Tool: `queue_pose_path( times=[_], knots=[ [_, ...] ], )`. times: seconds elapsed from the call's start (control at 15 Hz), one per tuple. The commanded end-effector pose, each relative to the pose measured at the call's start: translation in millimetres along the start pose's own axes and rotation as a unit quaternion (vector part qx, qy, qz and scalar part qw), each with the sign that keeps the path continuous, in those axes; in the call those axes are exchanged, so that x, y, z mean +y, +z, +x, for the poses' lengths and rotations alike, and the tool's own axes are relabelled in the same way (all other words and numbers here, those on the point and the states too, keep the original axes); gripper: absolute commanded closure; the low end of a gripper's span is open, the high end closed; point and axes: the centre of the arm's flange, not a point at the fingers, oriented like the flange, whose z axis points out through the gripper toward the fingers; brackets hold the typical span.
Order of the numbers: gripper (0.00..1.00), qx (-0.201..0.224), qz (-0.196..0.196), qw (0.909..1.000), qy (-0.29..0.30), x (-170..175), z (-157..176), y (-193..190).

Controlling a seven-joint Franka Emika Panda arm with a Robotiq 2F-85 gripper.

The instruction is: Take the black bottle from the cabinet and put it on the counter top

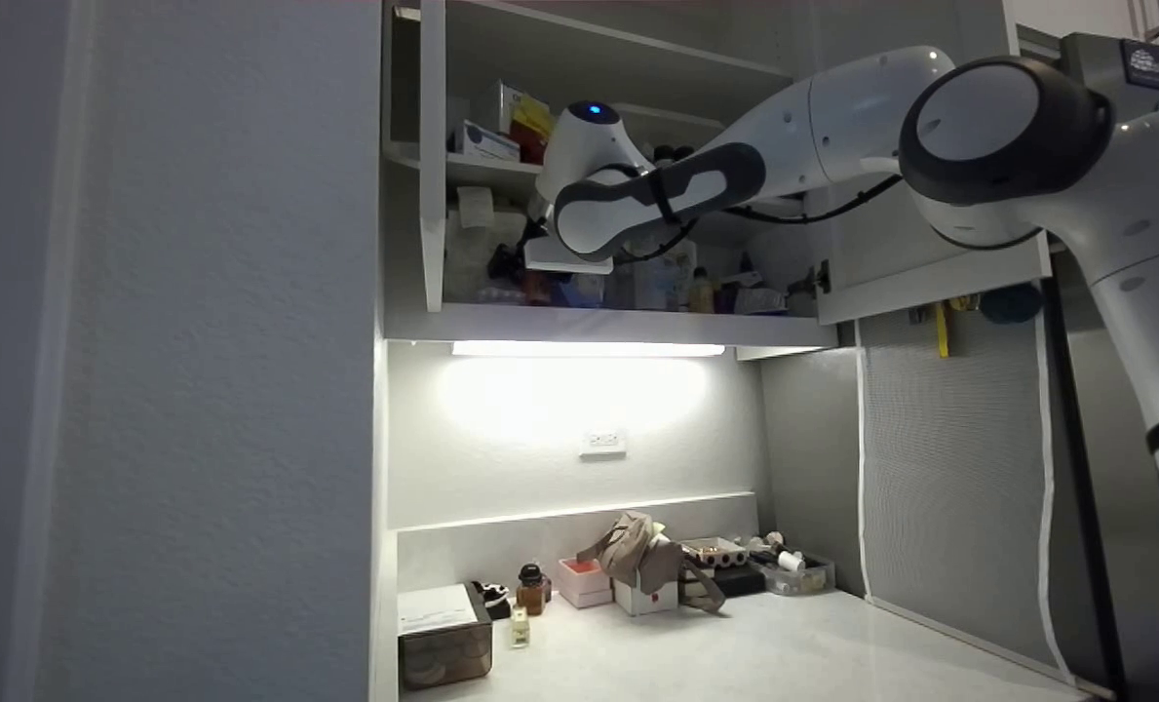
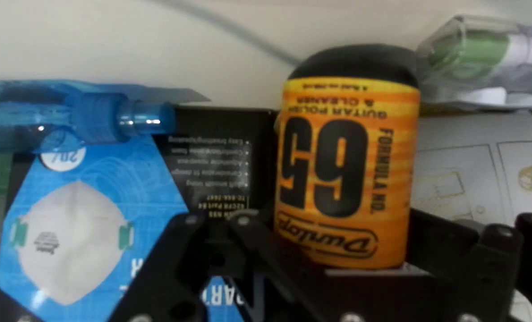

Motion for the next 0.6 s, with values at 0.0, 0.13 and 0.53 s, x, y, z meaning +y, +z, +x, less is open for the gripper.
queue_pose_path(
  times=[0.0,0.13,0.53],
  knots=[
    [0.83,0.001,-0.003,1.0000,0.009,-0.3,18.5,8.3],
    [0.88,0.000,-0.005,0.9999,0.009,2.2,17.5,4.6],
    [0.92,-0.001,-0.009,0.9999,0.015,18.5,10.8,-9.7]
  ],
)
